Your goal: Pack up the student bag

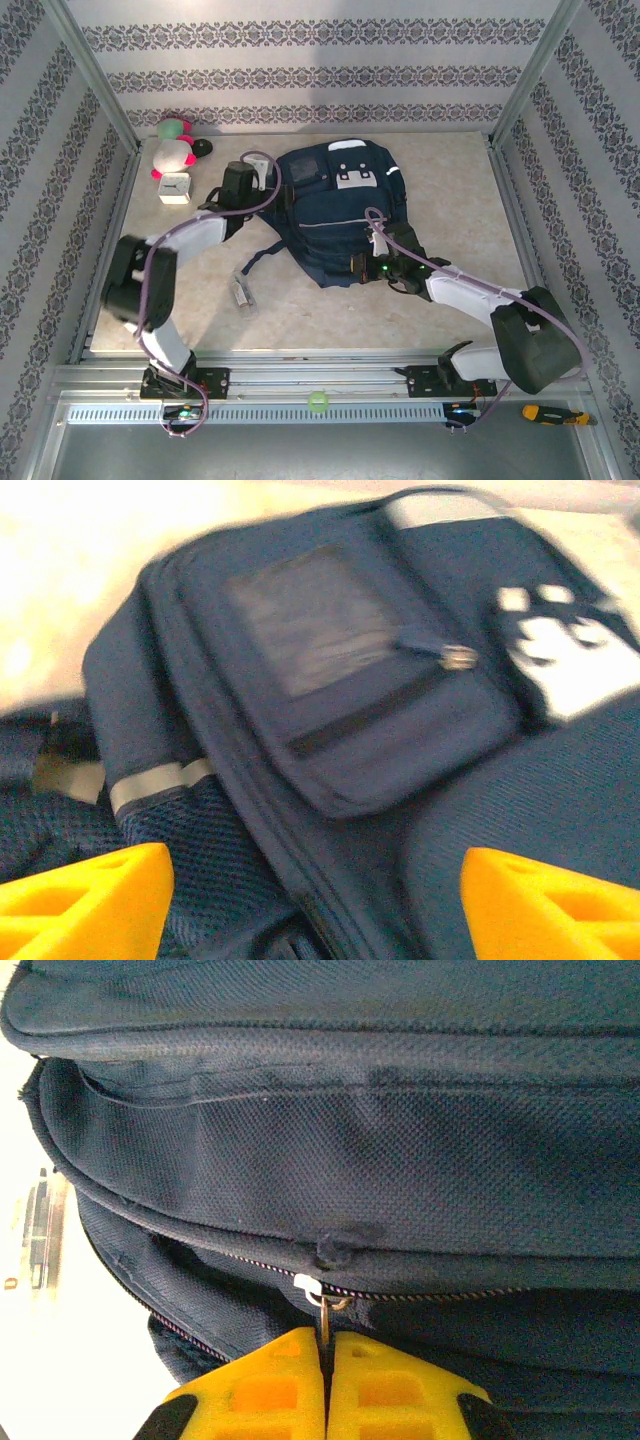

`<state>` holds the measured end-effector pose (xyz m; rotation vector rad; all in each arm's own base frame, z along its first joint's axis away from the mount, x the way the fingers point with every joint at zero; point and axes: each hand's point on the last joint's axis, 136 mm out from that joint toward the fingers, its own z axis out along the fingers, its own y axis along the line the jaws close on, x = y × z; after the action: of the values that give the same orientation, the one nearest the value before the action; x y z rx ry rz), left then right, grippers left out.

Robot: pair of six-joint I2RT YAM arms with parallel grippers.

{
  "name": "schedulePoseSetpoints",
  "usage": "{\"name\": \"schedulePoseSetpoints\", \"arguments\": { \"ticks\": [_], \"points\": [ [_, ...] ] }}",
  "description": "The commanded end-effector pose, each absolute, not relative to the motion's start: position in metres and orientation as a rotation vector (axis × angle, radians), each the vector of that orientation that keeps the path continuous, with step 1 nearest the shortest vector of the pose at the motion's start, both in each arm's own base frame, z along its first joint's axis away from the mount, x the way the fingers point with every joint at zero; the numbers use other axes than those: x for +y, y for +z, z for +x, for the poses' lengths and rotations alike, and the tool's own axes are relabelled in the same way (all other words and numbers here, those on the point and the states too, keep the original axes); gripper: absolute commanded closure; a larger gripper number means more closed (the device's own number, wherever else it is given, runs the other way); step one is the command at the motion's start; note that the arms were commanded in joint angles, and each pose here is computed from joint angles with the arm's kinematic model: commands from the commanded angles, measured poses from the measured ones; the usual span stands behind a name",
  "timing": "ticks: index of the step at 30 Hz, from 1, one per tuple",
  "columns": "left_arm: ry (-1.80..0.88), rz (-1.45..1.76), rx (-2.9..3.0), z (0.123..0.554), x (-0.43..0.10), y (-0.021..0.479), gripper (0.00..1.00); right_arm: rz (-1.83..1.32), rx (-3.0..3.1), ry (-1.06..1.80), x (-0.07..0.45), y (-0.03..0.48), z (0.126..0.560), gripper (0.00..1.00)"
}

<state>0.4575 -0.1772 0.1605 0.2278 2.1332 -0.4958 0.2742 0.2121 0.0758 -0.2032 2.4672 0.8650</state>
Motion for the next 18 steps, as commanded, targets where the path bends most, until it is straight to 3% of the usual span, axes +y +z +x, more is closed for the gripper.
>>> {"name": "schedulePoseSetpoints", "arguments": {
  "ticks": [1,9,14,18],
  "points": [
    [-0.431,0.719,1.931,0.415,-0.206,0.189,0.26,-0.246,2.444,0.899,0.222,0.085,0.277,1.00],
    [-0.397,1.535,1.512,0.310,-0.289,0.154,0.26,-0.252,2.445,0.907,0.224,0.087,0.279,1.00],
    [-0.391,1.675,1.389,0.295,-0.328,0.137,0.32,-0.254,2.453,0.913,0.225,0.086,0.279,1.00],
    [-0.286,1.707,1.387,0.308,-0.343,0.119,0.32,-0.254,2.457,0.920,0.226,0.085,0.280,1.00]
  ]
}}
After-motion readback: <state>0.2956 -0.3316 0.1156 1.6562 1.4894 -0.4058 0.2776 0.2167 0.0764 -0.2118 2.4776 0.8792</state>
